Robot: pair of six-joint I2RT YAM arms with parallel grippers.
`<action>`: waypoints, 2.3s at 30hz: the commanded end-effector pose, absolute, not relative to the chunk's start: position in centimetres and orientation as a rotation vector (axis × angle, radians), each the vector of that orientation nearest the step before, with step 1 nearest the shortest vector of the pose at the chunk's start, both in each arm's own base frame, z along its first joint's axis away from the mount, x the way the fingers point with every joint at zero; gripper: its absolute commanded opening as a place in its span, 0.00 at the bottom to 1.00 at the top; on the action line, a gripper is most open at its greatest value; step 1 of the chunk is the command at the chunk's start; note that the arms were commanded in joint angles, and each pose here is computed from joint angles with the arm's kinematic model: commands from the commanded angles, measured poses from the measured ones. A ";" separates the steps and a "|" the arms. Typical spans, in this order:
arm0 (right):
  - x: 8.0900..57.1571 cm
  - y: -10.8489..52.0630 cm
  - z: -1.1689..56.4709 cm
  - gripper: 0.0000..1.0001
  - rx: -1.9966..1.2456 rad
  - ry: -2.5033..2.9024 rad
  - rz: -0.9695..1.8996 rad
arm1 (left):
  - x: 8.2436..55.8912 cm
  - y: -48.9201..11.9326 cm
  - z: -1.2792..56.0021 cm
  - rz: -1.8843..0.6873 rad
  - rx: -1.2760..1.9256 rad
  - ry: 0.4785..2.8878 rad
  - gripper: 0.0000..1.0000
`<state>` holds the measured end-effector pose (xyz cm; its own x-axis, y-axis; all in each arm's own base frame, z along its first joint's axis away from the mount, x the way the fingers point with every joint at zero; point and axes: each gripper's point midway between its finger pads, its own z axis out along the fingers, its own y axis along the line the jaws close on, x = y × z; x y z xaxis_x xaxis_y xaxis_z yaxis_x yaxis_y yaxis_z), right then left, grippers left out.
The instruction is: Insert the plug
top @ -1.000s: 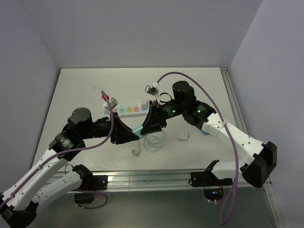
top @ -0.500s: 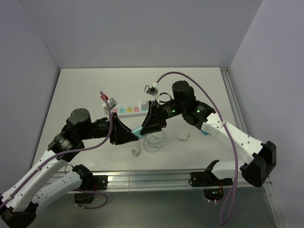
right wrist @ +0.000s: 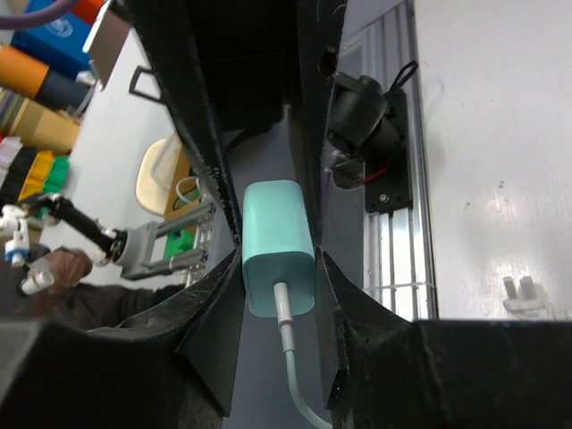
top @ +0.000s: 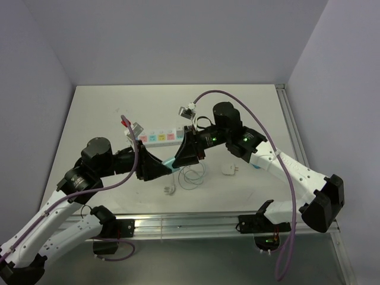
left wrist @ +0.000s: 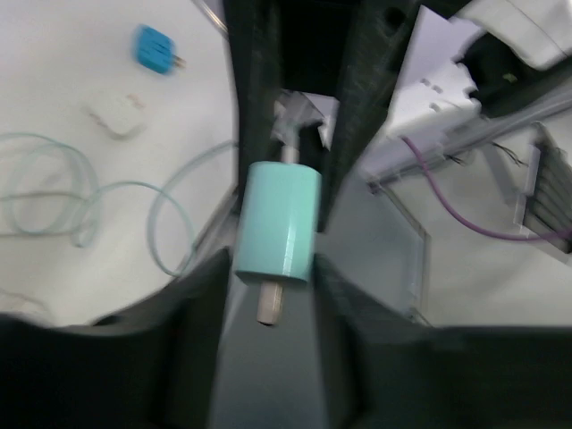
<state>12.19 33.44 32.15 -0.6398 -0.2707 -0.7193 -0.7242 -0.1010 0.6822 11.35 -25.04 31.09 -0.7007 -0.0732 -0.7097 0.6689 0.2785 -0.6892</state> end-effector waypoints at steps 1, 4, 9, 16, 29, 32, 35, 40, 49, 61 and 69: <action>11.1 33.7 33.2 0.00 -1.056 1.831 1.807 | 15.2 -23.3 32.0 -1.254 0.368 1.848 0.53; 11.9 33.8 32.9 0.00 -0.986 1.864 1.774 | 16.2 -22.0 31.9 -1.160 0.289 1.846 0.59; 13.5 33.9 32.2 0.00 -0.900 1.939 1.691 | 17.2 -19.0 33.0 -1.028 0.142 1.807 0.99; 20.6 33.0 29.7 0.00 -0.635 2.202 1.261 | 19.0 -12.2 33.7 -0.774 -0.225 1.741 1.00; 35.1 33.6 22.4 0.00 -0.721 2.337 0.399 | 23.3 -10.0 28.9 -0.531 -0.691 1.855 0.89; 36.9 34.7 22.4 0.00 -0.862 2.235 0.315 | 23.7 -9.0 27.1 -0.408 -0.765 1.896 0.90; 38.3 35.9 23.1 0.00 -0.966 2.114 0.263 | 23.8 -8.4 27.0 -0.399 -0.795 1.878 0.88; 39.2 37.3 24.0 0.00 -1.125 2.027 0.231 | 22.7 -7.4 28.4 -0.460 -0.798 1.814 0.88; 38.5 38.4 19.4 0.00 -1.548 1.877 -0.019 | 21.6 -9.1 30.4 -0.661 -0.667 1.759 0.87; 37.4 37.0 14.5 0.00 -1.840 1.786 -0.378 | 20.8 -10.0 30.4 -0.716 -0.585 1.771 0.84; 37.6 37.7 15.3 0.00 -1.935 1.716 -0.327 | 20.6 -10.1 30.4 -0.753 -0.581 1.740 0.83</action>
<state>36.62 37.49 13.86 0.0934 -0.9765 -0.1943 -0.8659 0.0167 -0.5000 20.50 -9.65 29.23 -0.2963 -0.7007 -0.6490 -0.0631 0.6924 -0.7188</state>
